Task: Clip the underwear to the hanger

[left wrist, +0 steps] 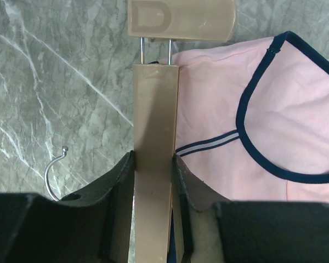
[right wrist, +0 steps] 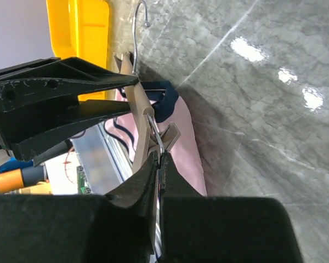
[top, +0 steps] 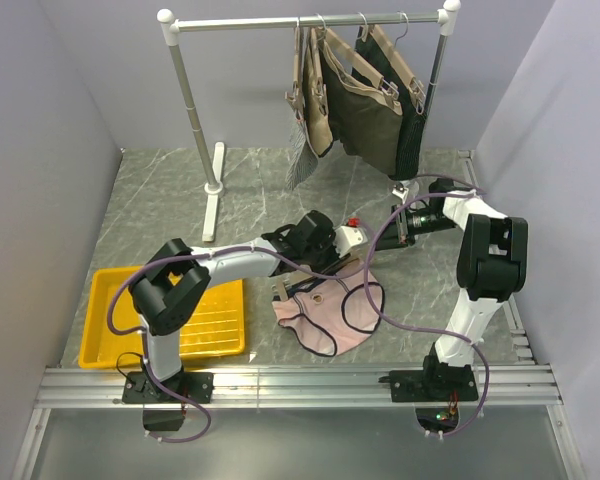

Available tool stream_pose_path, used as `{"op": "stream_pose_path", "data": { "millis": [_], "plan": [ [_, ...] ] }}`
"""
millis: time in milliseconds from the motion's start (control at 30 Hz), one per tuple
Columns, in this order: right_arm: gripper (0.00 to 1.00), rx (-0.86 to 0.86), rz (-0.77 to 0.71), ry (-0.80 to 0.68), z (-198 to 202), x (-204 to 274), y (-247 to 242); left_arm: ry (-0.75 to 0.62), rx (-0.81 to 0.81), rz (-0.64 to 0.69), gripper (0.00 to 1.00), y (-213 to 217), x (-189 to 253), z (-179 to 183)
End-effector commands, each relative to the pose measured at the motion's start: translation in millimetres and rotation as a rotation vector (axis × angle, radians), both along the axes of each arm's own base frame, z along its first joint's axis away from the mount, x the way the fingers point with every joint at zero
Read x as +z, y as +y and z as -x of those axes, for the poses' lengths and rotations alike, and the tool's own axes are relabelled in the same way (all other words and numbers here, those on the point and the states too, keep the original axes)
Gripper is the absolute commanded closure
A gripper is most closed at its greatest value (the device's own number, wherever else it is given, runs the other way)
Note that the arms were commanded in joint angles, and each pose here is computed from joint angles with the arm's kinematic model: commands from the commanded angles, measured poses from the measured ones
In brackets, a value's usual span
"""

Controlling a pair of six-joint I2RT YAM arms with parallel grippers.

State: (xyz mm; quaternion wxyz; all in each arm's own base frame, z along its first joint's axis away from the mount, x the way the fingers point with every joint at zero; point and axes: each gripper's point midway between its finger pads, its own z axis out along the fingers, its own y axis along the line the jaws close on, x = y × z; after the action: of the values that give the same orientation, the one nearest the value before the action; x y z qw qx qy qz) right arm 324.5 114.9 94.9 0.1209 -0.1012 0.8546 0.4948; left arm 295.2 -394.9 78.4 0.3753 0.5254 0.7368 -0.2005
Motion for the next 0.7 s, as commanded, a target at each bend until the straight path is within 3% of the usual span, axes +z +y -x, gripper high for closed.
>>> {"op": "stream_pose_path", "data": {
  "millis": [0, 100, 300, 433, 667],
  "plan": [
    [1.00, 0.052, -0.037, -0.076, -3.3, 7.1, 10.1, -0.023, -0.015, 0.098, 0.81, -11.0, 45.0, 2.4],
    [1.00, 0.087, -0.055, -0.125, 0.5, 13.1, 14.5, 0.059, -0.019, 0.164, 0.60, 0.6, 62.2, 6.1],
    [1.00, 0.181, -0.043, -0.256, 3.2, 26.3, 24.1, 0.170, -0.114, 0.294, 0.39, 27.3, 111.0, 22.4],
    [1.00, 0.225, -0.013, -0.339, 1.0, 35.1, 25.3, 0.209, -0.185, 0.346, 0.35, 29.2, 134.5, 35.0],
    [1.00, 0.281, 0.057, -0.521, 3.1, 47.2, 23.9, 0.364, -0.224, 0.383, 0.33, 18.1, 136.8, 41.5]
  ]
}}
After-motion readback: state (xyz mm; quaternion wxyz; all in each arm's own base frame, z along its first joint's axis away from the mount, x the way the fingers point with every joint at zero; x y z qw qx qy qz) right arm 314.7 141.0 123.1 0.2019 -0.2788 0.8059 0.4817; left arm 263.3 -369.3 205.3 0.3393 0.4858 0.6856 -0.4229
